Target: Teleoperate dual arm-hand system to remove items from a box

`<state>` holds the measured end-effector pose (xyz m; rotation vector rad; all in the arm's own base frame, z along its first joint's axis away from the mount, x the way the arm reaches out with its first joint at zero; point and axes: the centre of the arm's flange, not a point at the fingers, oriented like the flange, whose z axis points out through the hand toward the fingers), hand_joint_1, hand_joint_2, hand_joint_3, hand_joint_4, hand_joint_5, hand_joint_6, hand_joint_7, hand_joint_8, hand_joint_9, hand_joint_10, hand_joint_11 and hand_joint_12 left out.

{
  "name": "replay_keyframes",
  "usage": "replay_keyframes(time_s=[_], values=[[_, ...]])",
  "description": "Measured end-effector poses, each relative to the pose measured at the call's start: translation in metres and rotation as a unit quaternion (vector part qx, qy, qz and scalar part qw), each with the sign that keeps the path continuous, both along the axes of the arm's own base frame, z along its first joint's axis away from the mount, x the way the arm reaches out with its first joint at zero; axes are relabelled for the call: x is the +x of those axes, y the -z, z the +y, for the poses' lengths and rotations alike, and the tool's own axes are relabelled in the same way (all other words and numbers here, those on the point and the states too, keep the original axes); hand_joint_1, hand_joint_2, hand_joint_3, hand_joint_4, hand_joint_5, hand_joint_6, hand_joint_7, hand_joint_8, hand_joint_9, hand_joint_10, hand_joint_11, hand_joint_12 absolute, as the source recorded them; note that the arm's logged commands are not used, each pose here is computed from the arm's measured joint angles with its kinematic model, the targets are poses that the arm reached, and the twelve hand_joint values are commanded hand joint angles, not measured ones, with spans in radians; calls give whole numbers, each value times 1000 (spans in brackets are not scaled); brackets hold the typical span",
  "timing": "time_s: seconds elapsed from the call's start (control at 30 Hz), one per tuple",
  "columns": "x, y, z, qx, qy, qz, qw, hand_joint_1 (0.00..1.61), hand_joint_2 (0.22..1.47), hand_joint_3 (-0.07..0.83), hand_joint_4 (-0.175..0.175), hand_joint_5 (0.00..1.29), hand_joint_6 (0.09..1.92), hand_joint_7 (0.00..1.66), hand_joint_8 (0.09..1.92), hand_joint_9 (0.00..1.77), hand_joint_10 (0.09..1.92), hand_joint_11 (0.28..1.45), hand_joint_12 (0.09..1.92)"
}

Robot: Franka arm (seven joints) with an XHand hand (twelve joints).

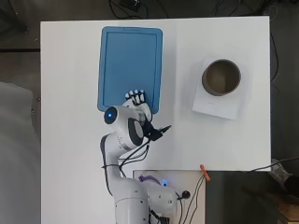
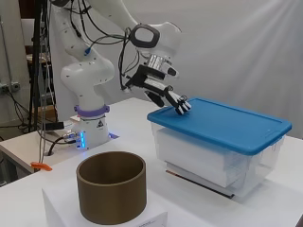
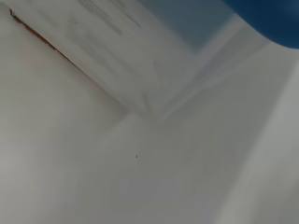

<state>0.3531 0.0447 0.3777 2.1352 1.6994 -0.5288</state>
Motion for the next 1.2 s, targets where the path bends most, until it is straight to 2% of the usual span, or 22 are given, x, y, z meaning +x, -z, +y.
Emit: replay_keyframes(time_s=[0.07,0.17,0.2,0.23,0.27,0.3,0.33,0.37,0.43,0.5,0.53,0.6,0.67,0.73,0.8,0.83,0.87,0.9,0.97,1.0,1.07,1.2], values=[[-7,11,7,-6,-17,3,1000,186,806,-3,-61,9,87,41,87,200,87,388,87],[-18,21,25,0,-70,-10,998,432,892,4,-41,103,87,134,87,273,87,402,87],[-20,24,30,16,-99,-27,995,561,931,7,-31,162,87,173,87,318,87,416,87],[-20,25,33,32,-122,-42,991,734,1006,13,-8,319,87,317,87,487,87,507,87],[-19,24,35,56,-151,-65,985,982,1089,-1,-64,523,457,476,534,650,451,663,104],[-19,22,38,72,-174,-87,978,1147,1157,-10,-114,631,872,557,999,732,817,699,382],[-20,19,40,85,-195,-109,971,1240,1193,-9,-144,676,1139,607,1270,783,1040,672,636],[-20,16,40,96,-211,-122,965,1288,1212,-6,-160,680,1304,638,1409,810,1159,638,810],[-16,9,40,110,-221,-124,961,1317,1238,2,-173,625,1496,660,1517,819,1263,602,973],[-8,-8,40,112,-208,-116,965,1294,1278,7,-109,532,1606,624,1602,782,1398,585,1056],[-3,-20,40,111,-198,-116,967,1286,1296,8,-102,493,1613,604,1641,763,1470,579,1081],[8,-56,39,115,-176,-129,969,1236,1320,4,-139,492,1514,623,1710,760,1585,574,1181],[17,-96,30,134,-157,-158,966,1180,1305,-1,-146,613,1351,676,1719,835,1693,602,1377],[22,-123,16,163,-137,-170,962,1111,1332,10,-75,594,1449,639,1767,876,1835,644,1559],[24,-143,4,189,-121,-169,960,957,1325,4,42,615,1522,653,1884,907,1899,668,1649],[25,-149,-2,199,-117,-166,959,1010,1329,3,-19,606,1474,652,1862,871,1911,644,1637],[27,-152,-5,204,-118,-164,958,1055,1331,1,-52,595,1445,655,1807,814,1882,611,1590],[32,-151,-4,201,-119,-163,959,1089,1335,1,-102,582,1487,637,1739,830,1890,612,1597],[45,-152,-5,185,-109,-170,962,973,1331,0,-19,599,1523,679,1774,925,1911,651,1657],[58,-162,-8,177,-87,-183,963,939,1328,0,10,607,1526,709,1807,971,1916,676,1681],[78,-184,-13,172,-53,-204,962,914,1321,-1,40,623,1514,765,1819,1031,1909,709,1689],[146,-219,-31,168,1,-221,961,906,1295,-1,83,663,1457,874,1655,1098,1803,740,1657]])
